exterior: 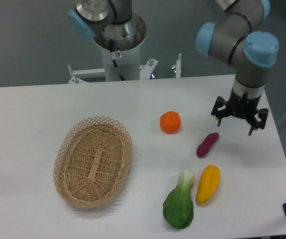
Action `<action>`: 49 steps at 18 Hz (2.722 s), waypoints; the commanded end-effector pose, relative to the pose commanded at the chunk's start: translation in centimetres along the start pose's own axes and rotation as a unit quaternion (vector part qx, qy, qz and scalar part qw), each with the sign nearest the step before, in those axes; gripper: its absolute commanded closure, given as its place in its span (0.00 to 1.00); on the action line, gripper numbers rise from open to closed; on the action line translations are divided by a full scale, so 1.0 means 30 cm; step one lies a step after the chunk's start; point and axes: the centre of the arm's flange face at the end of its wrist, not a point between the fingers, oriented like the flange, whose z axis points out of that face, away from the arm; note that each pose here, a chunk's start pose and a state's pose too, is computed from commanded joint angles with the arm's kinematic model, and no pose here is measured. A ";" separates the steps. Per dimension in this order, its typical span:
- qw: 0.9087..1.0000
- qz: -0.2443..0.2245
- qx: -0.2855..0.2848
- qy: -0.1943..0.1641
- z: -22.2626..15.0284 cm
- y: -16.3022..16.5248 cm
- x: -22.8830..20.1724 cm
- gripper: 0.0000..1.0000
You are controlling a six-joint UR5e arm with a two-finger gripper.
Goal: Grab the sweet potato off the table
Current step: 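Move the open gripper over the purple sweet potato and lower it, then close the gripper around the purple sweet potato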
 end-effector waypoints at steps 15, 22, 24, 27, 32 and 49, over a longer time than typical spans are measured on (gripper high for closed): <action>0.997 0.066 -0.033 0.016 0.193 0.057 0.128 0.00; 0.996 0.072 -0.039 0.020 0.229 0.045 0.151 0.00; 0.996 0.077 -0.034 0.008 0.243 0.025 0.156 0.00; 0.996 0.081 -0.033 0.005 0.240 0.023 0.151 0.00; 0.996 0.081 -0.033 0.005 0.240 0.023 0.151 0.05; 0.995 0.089 -0.052 0.001 0.253 0.040 0.146 0.61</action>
